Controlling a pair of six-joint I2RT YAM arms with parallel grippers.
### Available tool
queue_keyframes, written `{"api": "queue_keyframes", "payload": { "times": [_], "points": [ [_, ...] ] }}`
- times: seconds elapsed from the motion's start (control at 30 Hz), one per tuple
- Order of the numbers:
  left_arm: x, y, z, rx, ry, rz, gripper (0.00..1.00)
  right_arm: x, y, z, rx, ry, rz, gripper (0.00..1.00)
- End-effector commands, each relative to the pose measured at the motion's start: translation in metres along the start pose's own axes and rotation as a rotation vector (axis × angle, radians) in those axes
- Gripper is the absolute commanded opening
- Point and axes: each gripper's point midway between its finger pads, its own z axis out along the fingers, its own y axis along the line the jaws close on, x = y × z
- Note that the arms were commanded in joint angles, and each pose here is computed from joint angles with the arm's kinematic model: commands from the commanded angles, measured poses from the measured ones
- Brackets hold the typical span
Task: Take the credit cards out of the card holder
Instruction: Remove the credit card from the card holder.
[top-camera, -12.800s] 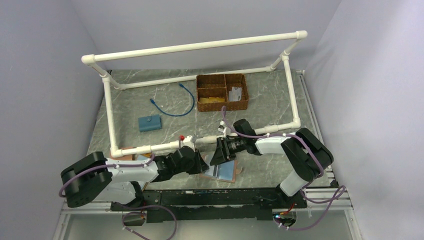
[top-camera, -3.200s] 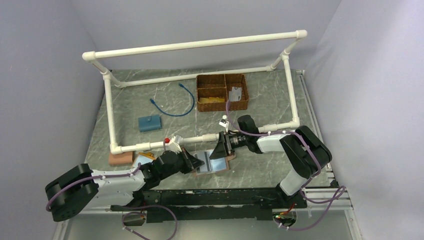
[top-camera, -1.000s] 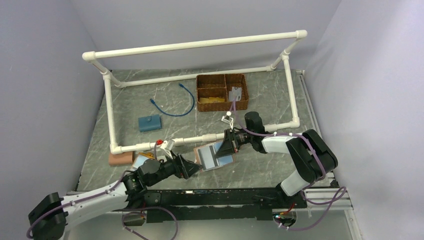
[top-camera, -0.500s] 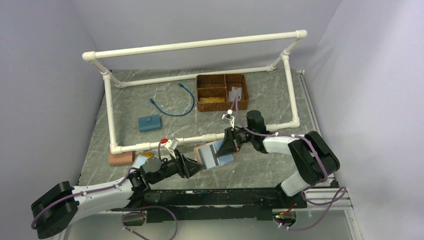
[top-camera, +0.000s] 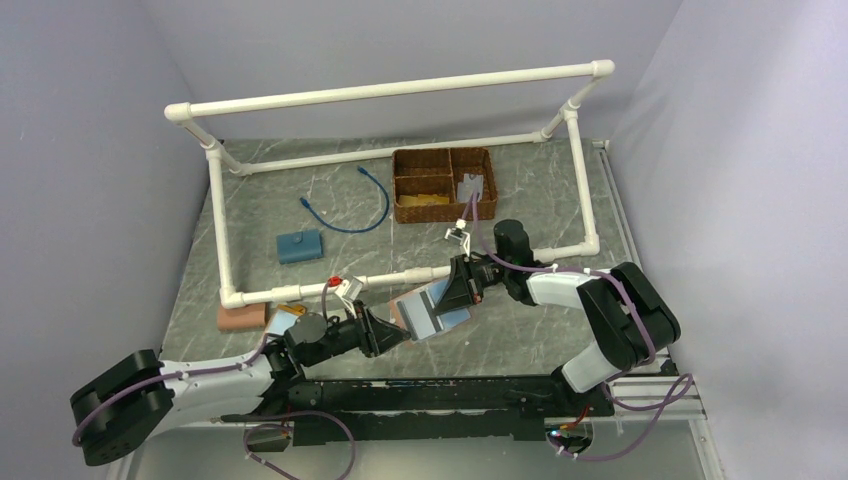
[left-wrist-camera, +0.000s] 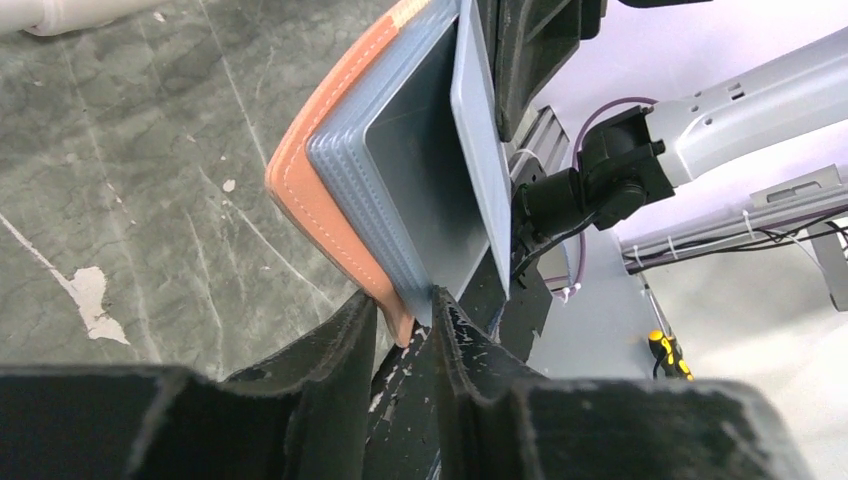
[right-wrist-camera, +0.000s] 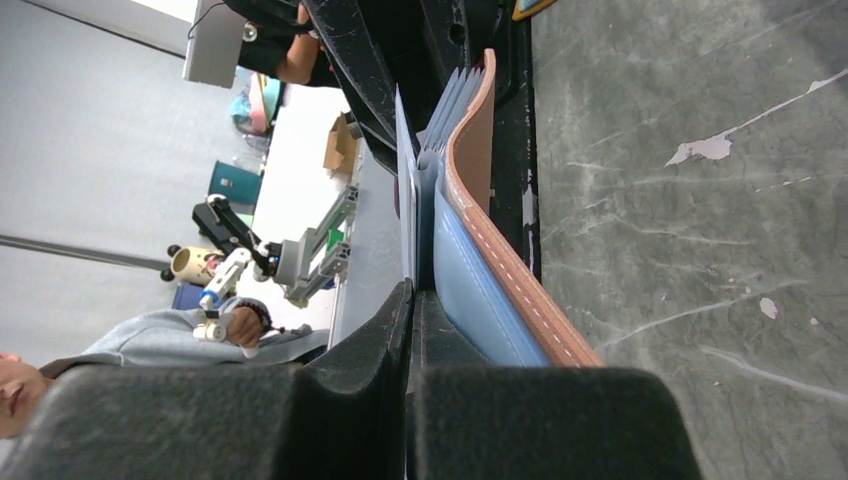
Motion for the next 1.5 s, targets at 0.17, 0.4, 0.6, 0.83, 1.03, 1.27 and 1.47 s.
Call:
{"api": "queue_keyframes", "payload": {
  "times": [0.17,0.4,0.6,0.83,1.03,1.27,1.47],
  "points": [
    [-0.051,-0.071,-0.001,0.263,-0.165,0.002,0.17,-0.017,0.009,0.003,0.001,-0.001,-0.158,0.0],
    [-0.058,-0.075,-0.007,0.272,-0.199,-0.009,0.08,-0.017,0.009,0.003,0.003,0.003,-0.17,0.0],
    [-0.058,-0.066,-0.005,0.223,-0.201,-0.05,0.47,-0.017,0.014,0.002,-0.009,0.0,-0.175,0.0],
    [-0.056,-0.06,0.002,0.195,-0.187,-0.079,0.53,-0.018,0.015,0.002,-0.011,-0.002,-0.175,0.0],
    [-0.055,-0.062,0.004,0.212,-0.19,-0.087,0.28,-0.019,0.012,0.001,0.0,-0.008,-0.166,0.0],
    [-0.056,-0.066,-0.002,0.243,-0.202,-0.069,0.05,-0.024,0.008,-0.006,0.02,-0.034,-0.158,0.0],
    [-0.057,-0.068,-0.008,0.251,-0.214,-0.063,0.02,-0.025,0.007,-0.007,0.02,-0.039,-0.161,0.0]
  ]
}}
